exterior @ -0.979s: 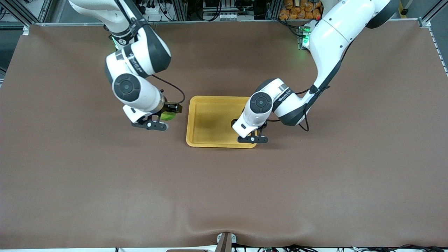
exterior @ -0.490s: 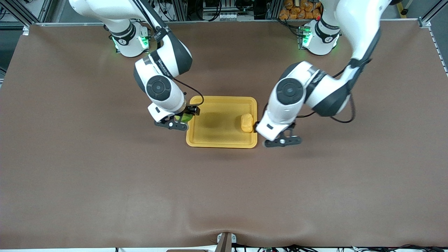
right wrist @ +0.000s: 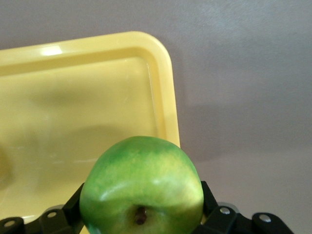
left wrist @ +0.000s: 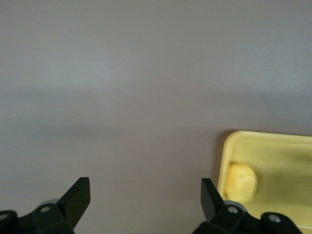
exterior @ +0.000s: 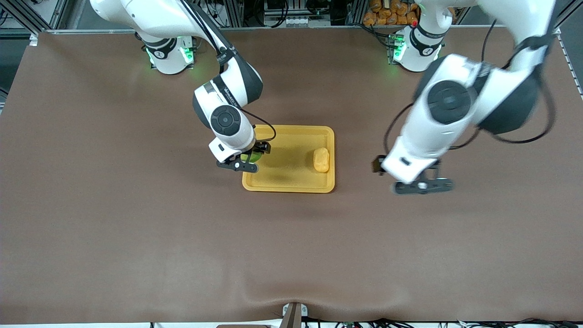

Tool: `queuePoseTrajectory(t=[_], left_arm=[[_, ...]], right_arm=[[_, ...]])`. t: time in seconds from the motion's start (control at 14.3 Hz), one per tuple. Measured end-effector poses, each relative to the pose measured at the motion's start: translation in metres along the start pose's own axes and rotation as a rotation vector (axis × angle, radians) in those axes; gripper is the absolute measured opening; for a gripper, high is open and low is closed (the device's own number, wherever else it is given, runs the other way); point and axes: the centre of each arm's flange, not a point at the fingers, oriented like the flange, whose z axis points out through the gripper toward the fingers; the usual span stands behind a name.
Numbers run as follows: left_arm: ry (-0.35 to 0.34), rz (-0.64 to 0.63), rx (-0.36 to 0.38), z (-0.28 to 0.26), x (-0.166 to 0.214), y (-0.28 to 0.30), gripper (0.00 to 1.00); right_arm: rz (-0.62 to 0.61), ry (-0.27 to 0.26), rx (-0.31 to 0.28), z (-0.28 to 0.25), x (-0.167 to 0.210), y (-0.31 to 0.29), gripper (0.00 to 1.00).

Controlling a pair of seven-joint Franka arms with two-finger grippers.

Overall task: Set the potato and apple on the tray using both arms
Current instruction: 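Raise the left gripper away while the right gripper carries the apple over the tray, then lower the apple into the tray and open the right gripper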

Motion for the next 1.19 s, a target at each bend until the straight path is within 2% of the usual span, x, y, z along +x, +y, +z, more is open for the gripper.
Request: queuePoseTrajectory(t=[0.28, 0.56, 1.05, 1.19], left_arm=[[0.015, -0.036, 0.023, -0.050, 0.003, -0.088, 1.00], [0.021, 0.002, 0.019, -0.088, -0.010, -0.132, 1.00], [-0.072, 0.021, -0.005, -0.126, -0.052, -0.192, 1.00], [-0.079, 0.029, -0.007, -0.132, -0.067, -0.205, 1.00]], right_arm=[[-0.020, 0.006, 0.001, 0.024, 0.001, -0.020, 0.90], [-0.032, 0.007, -0.004, 0.046, 0.001, -0.031, 0.90], [-0.033, 0.008, -0.014, 0.065, 0.003, -0.033, 0.90], [-0.029, 0.008, -0.016, 0.066, 0.005, -0.030, 0.90]])
